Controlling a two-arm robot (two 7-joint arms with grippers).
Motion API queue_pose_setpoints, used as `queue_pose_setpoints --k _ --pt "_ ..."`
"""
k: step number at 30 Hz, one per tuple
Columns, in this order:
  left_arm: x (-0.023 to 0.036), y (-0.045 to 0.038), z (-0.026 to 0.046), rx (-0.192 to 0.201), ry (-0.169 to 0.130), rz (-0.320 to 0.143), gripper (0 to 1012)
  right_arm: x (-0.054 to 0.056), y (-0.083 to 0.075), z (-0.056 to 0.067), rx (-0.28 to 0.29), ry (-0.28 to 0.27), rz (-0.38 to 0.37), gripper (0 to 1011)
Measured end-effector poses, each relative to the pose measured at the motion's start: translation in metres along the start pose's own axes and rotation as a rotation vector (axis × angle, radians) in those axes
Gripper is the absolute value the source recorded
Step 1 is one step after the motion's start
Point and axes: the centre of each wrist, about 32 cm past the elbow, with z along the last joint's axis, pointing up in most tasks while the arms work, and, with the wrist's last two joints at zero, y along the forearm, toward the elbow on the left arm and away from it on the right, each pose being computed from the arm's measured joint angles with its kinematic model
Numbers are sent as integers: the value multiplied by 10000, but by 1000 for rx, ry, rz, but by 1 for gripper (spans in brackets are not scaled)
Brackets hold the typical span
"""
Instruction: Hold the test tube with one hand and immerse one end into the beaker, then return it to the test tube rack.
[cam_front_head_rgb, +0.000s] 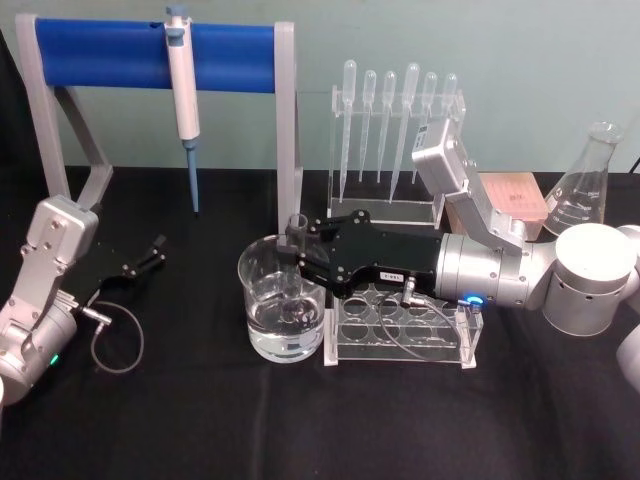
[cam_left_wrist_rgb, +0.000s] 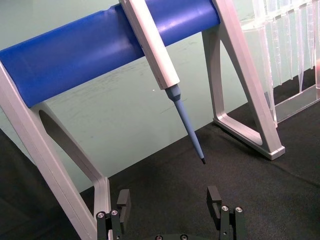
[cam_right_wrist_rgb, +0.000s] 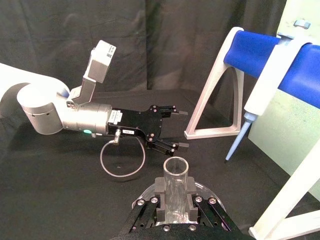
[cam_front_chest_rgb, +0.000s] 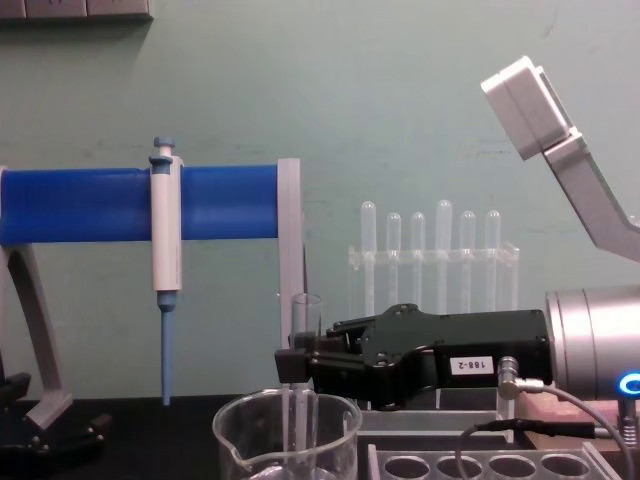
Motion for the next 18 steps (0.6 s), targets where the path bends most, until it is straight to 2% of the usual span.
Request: queue_pose_setpoints --k 18 --pt "0 0 0 0 0 0 1000 0 0 0 0 0 0 241"
